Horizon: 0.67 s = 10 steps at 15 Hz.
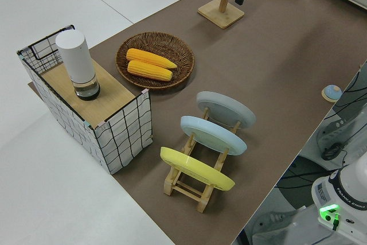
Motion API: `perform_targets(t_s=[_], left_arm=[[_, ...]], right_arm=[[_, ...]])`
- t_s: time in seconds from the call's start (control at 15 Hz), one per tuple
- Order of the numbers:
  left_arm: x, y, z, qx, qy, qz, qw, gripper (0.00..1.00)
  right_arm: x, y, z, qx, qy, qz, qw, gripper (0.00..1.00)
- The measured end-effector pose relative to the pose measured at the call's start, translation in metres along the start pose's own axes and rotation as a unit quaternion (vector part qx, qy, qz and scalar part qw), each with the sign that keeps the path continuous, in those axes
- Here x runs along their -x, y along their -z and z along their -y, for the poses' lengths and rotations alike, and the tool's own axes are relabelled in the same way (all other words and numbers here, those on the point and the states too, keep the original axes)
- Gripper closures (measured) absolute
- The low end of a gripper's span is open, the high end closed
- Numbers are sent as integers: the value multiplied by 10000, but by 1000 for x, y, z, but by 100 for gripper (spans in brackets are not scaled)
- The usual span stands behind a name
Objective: Pick gray plate from low plate rack and place it on table with left arm
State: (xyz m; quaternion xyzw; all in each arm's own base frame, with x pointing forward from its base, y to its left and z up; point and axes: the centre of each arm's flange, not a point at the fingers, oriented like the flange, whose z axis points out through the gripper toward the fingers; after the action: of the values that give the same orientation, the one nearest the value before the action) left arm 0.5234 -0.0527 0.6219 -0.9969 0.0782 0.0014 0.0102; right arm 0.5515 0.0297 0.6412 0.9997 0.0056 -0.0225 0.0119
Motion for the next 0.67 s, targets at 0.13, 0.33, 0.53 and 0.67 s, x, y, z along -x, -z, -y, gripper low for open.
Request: perform_targets(t_s=[0.13,0.33,0.53,0.67], left_arm=[[0,0,2,1,12,-1,10000,0],[0,0,2,2,14,0,10000,0],[0,0,2,2,14,0,10000,0],[0,0,2,2,14,1,10000,0]], right_arm=[[0,0,0,0,0,0,10000,1],[0,0,0,0,0,0,10000,1],[0,0,0,0,0,0,10000,1],[0,0,0,0,0,0,10000,1]])
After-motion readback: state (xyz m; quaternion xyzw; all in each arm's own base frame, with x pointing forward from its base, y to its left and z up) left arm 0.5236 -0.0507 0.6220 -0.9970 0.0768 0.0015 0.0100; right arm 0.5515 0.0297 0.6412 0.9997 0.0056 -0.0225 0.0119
